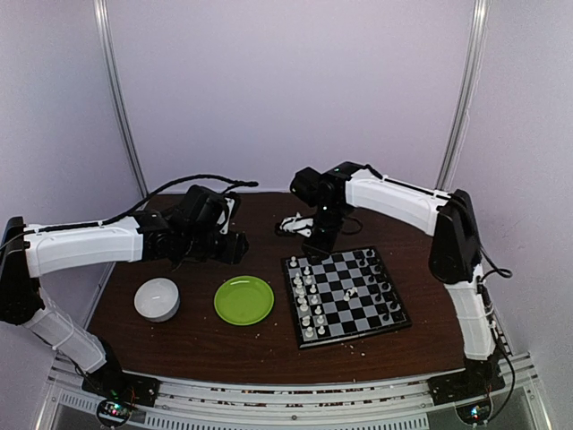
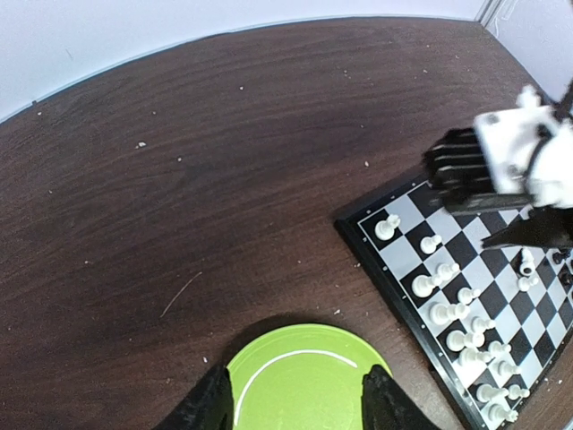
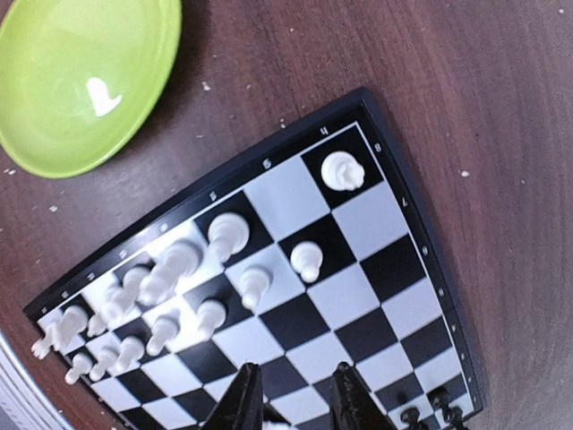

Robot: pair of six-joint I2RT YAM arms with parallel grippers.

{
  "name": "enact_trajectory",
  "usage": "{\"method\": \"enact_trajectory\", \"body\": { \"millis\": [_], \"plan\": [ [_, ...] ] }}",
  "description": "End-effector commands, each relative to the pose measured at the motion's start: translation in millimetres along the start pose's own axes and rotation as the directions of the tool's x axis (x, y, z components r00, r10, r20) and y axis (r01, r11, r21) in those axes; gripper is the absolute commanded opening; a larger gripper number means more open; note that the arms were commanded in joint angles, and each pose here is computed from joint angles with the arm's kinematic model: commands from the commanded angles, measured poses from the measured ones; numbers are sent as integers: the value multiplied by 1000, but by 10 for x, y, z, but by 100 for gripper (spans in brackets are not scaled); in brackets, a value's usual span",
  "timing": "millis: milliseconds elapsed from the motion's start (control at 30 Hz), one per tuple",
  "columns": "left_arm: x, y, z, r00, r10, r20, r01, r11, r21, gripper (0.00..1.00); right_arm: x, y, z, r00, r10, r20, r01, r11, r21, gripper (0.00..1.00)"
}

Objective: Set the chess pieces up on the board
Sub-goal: Place the pawn at b2, then pick up the pawn from the chessboard.

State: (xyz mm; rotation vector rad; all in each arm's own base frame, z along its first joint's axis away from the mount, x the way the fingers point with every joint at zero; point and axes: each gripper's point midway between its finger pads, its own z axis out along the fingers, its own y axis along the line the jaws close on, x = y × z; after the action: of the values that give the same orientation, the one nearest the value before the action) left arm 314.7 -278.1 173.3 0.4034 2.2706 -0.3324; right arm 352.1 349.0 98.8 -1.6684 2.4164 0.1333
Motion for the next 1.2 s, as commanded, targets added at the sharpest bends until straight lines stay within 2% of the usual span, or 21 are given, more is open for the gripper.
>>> {"method": "enact_trajectory", "body": {
  "millis": [0, 200, 433, 633, 867, 1000, 1167],
  "plan": [
    [-193, -97, -58, 999, 18, 50, -21, 998, 51, 50, 227, -39, -512, 998, 14, 63, -16, 999, 35, 28],
    [-286, -719, -127, 989, 126, 82, -144, 949, 281, 49, 867, -117, -719, 992, 108, 68, -112, 992, 55, 28],
    [-280, -1633, 75, 939, 341, 54, -336, 864, 375, 47, 1339, -208, -1175, 961, 206, 182, -228, 968, 108, 28],
    [-151, -2260, 322, 903, 430, 17, -393, 808, 440, 45, 1609, -282, -1432, 882, 314, 352, -355, 933, 55, 30],
    [59, -2461, 745, 902, 425, -71, -356, 828, 433, 44, 1782, -354, -1419, 789, 377, 486, -429, 903, -5, 32],
    [201, -2472, 934, 901, 417, -115, -336, 842, 423, 45, 1832, -266, -1300, 814, 363, 453, -392, 920, -33, 32],
    [390, -2459, 1120, 894, 417, -164, -322, 852, 414, 43, 1797, -201, -1229, 817, 368, 444, -369, 925, -87, 33]
  ]
}}
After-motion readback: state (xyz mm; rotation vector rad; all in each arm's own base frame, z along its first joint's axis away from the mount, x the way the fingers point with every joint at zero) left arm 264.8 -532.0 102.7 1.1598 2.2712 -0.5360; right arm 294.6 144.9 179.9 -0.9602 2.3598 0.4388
